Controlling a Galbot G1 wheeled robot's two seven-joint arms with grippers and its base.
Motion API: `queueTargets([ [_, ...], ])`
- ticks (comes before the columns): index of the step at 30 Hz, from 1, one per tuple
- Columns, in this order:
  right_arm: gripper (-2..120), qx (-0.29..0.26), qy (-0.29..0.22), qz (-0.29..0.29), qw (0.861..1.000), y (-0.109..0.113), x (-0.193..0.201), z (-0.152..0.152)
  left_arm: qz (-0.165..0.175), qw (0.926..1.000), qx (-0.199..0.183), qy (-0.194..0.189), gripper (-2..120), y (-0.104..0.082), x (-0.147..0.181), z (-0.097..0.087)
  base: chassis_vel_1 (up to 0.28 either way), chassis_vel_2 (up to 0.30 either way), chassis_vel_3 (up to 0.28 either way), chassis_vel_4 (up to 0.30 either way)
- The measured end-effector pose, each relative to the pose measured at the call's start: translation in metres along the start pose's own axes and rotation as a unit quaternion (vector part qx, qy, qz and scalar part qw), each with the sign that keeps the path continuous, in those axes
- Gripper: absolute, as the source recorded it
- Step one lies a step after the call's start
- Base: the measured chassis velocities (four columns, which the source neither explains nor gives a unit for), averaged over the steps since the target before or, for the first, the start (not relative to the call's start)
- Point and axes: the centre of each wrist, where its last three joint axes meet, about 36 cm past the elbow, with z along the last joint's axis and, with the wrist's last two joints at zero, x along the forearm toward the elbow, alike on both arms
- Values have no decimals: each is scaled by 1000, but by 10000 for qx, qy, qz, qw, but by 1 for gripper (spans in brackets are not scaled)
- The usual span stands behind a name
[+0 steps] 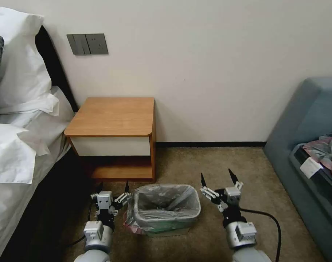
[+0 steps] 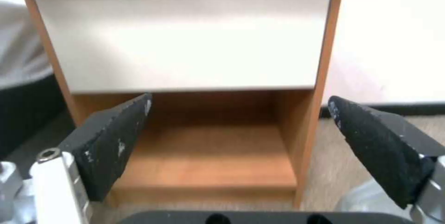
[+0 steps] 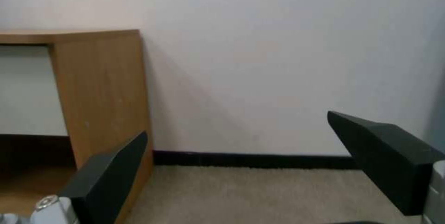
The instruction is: Pick up the garbage bag from the table and place it over the trash can.
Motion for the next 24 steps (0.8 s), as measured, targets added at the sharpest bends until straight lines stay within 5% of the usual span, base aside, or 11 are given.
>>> queueTargets([
  [11,100,-308,4,313,9990,-4,33,-9,168,9978,455,-446,100,-4,46,-39,0,0,0,0],
  [18,100,-352,-167,512,9979,-5,47,-16,16,9978,214,-635,100,20,86,-47,0,0,0,0],
  [24,100,-210,-262,587,9977,-7,53,-14,-86,9976,176,-664,100,22,90,-52,0,0,0,0],
])
